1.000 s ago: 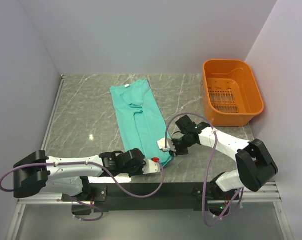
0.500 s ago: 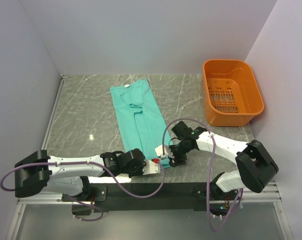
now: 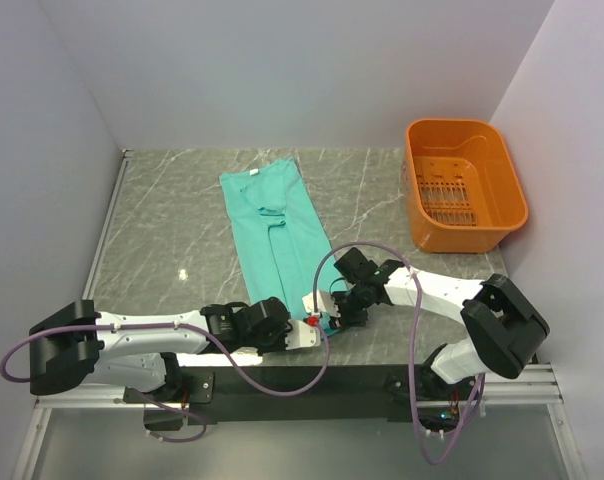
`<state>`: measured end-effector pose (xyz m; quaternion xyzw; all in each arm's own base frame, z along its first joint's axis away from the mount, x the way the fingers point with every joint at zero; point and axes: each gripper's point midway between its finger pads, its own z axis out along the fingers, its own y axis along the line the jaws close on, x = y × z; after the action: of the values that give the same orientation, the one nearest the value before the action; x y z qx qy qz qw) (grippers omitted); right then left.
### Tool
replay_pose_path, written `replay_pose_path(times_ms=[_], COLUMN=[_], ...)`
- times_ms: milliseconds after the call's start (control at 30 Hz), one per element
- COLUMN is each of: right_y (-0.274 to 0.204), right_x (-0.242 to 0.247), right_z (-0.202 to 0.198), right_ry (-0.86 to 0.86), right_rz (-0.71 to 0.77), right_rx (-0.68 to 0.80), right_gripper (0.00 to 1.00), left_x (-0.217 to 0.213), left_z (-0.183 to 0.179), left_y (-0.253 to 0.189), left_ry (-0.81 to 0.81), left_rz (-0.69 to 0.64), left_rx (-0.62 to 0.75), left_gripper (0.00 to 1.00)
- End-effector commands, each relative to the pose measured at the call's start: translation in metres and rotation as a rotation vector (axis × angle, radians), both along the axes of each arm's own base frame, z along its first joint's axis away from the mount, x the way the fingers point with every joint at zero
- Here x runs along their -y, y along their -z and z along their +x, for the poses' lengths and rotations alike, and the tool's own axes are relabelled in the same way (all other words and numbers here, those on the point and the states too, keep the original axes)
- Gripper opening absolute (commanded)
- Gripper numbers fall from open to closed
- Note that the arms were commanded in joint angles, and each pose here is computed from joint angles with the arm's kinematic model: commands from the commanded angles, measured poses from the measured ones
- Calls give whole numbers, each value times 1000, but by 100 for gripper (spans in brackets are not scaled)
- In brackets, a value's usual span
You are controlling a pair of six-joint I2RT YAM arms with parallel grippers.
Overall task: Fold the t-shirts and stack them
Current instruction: Fold the tshirt
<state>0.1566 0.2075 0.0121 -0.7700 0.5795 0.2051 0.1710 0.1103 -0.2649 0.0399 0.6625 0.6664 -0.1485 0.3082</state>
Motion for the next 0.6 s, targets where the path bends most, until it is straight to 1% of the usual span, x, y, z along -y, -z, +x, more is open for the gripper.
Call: replay_pose_path(times_ms=[0,100,133,233,300,333,400,433,500,567], right_y=[11,11,12,8,0,-2,-14,-17,-31,-44], right_x=[6,5,5,3,-2,1,-5,3,-2,1], right_z=[10,12,11,6,5,-1,-5,-14,-17,-17], right_ry=[55,67,66,48,23,10,-50,-66,-127,-127], right_rz=[-52,-51,-53,-42,-13,-20,21,-3,35,39], right_rx=[44,50,45,19,11,-12,-23,-72,-104,-146], right_gripper=[46,32,20,3,0,0,0,0,0,0], left_x=[7,5,5,4,4,4,5,5,7,7], left_z=[-3,-3,-3,-3,-2,-2,-1,-1,-3,-2], left_y=[-4,-3,-2,1,2,2,1,1,-1,-5], left_ry=[25,25,25,24,22,21,22,24,38,43], left_rz=[-24,-17,-13,0,5,4,2,0,-13,-19], left_rx=[-14,-12,-13,-15,-14,-12,-8,-12,-20,-21], left_gripper=[1,1,1,1,1,1,0,0,0,0])
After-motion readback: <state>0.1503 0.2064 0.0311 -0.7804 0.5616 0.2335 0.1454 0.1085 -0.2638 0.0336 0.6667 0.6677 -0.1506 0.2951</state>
